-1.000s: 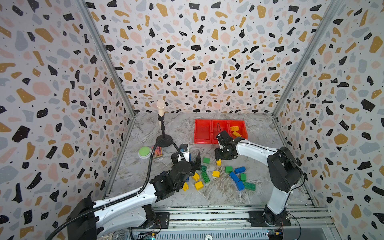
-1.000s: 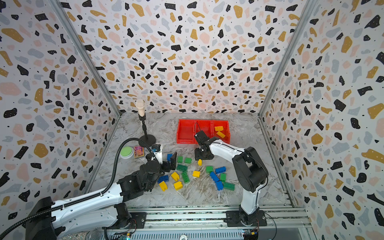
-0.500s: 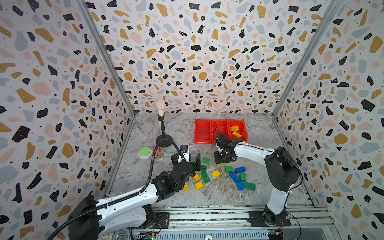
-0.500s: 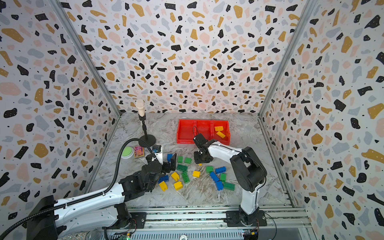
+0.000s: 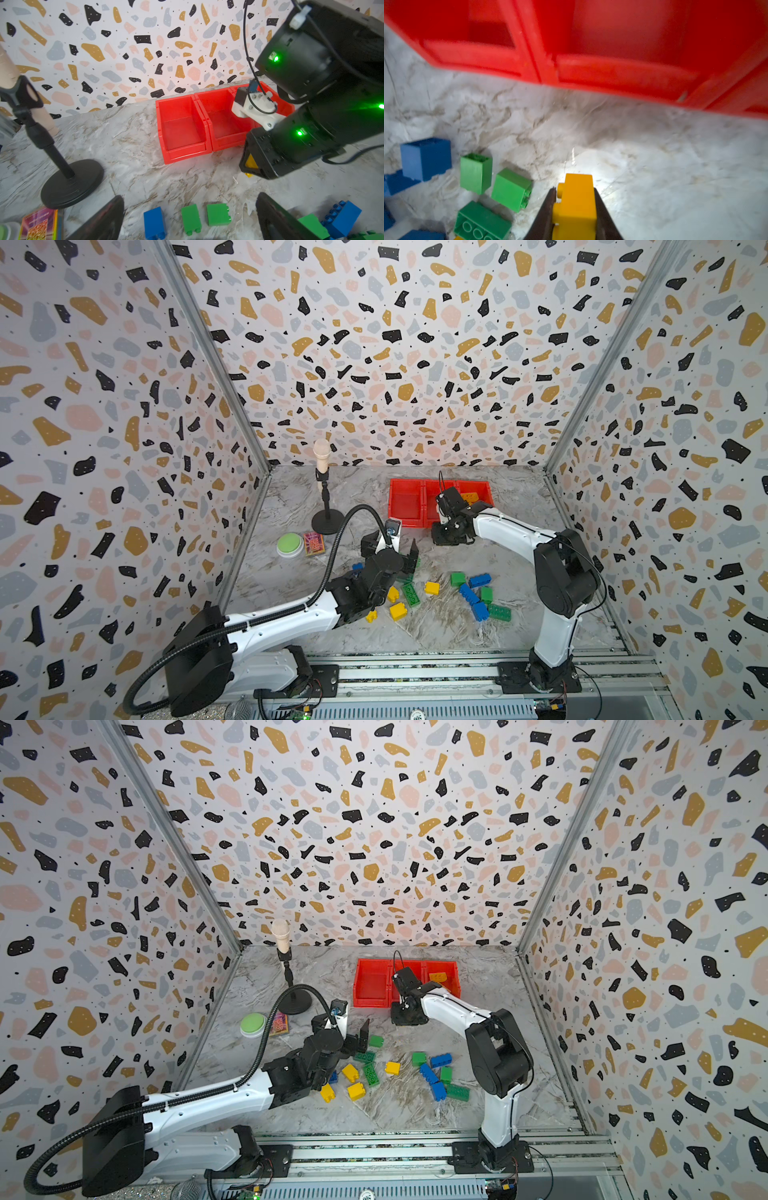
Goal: Sort the legos into containers by color
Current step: 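Carry the small yellow brick with the right gripper into the red bin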
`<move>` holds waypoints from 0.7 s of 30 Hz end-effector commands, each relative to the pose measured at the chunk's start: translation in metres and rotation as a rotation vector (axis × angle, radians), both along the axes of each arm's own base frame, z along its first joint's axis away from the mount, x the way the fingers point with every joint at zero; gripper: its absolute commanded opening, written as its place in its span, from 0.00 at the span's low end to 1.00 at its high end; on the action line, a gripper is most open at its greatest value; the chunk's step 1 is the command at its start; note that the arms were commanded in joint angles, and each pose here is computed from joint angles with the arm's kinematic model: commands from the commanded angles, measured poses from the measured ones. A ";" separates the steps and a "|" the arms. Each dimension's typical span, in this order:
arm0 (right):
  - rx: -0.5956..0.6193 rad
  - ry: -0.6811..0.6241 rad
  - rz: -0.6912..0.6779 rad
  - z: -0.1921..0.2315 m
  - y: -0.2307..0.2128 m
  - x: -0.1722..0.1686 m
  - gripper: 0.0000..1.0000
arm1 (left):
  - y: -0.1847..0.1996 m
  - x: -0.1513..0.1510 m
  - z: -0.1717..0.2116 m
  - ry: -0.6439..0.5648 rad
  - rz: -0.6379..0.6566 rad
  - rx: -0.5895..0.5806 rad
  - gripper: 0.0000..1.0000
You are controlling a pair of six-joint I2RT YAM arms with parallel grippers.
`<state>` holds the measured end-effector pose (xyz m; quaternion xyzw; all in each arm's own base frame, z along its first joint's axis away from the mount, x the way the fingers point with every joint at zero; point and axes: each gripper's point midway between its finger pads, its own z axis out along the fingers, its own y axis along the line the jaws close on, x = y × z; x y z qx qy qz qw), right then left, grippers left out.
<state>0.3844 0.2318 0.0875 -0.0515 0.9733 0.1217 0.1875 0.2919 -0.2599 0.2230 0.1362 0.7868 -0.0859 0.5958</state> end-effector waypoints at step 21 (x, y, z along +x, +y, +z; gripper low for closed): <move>-0.036 -0.141 -0.220 0.024 -0.111 0.135 0.41 | -0.062 0.015 0.042 -0.046 -0.169 -0.025 1.00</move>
